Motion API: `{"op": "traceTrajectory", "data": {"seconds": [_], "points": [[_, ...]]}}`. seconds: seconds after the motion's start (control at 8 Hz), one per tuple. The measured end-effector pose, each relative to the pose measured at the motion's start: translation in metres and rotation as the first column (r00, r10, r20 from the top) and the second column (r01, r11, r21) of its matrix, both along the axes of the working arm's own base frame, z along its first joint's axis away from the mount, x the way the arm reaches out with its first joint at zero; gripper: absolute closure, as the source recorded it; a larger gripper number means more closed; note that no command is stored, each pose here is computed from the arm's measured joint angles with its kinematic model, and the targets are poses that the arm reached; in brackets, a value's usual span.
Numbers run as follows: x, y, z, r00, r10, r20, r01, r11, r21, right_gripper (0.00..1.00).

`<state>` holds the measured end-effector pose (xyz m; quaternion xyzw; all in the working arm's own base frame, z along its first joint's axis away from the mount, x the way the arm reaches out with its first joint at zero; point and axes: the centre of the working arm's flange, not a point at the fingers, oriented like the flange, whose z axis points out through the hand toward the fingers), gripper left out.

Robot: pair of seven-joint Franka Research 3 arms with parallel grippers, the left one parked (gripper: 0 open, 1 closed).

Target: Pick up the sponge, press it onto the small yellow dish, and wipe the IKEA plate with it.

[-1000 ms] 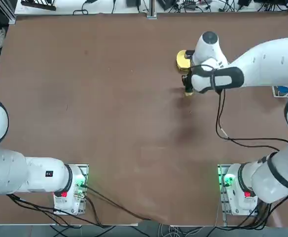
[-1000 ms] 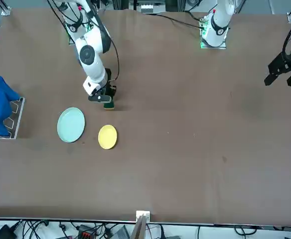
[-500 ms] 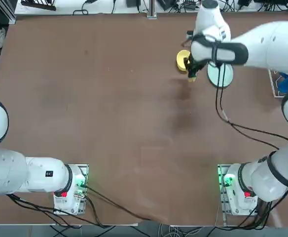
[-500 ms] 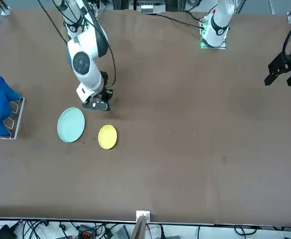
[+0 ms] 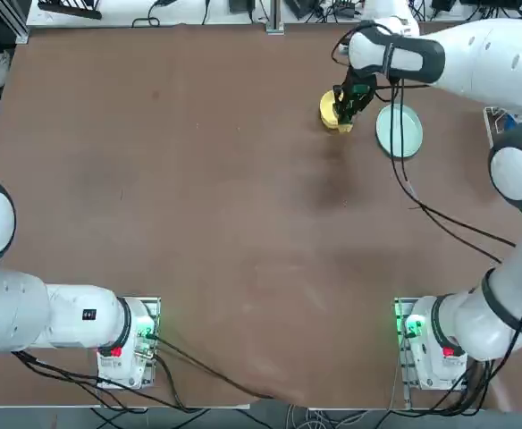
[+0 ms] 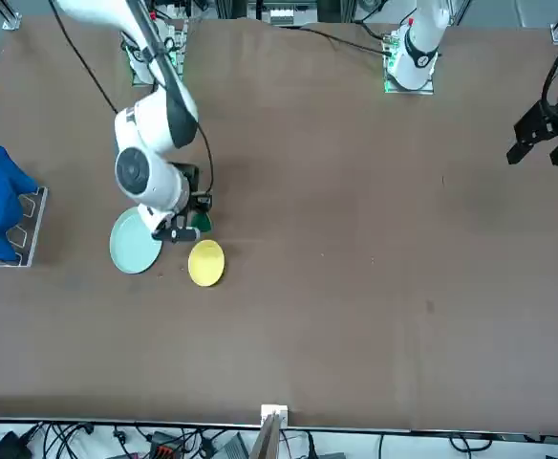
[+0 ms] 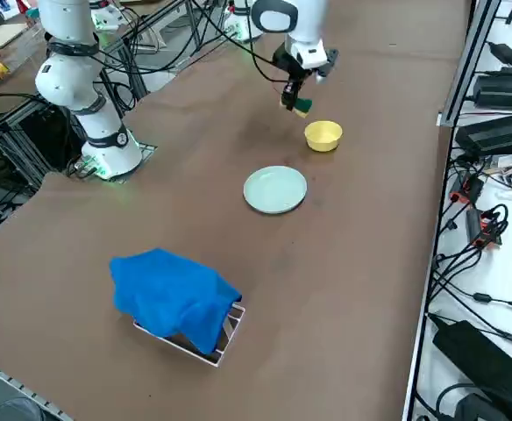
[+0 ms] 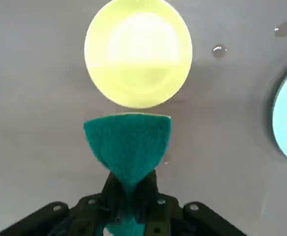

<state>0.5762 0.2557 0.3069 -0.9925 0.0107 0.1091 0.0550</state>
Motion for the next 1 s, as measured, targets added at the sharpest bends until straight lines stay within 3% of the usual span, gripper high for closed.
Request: {"op": "traceTrajectory", "data": {"seconds": [1.0], "points": [[0.054, -0.002, -0.057, 0.997, 0.014, -0.076, -0.014, 1.000, 0.010, 0.89]]}}
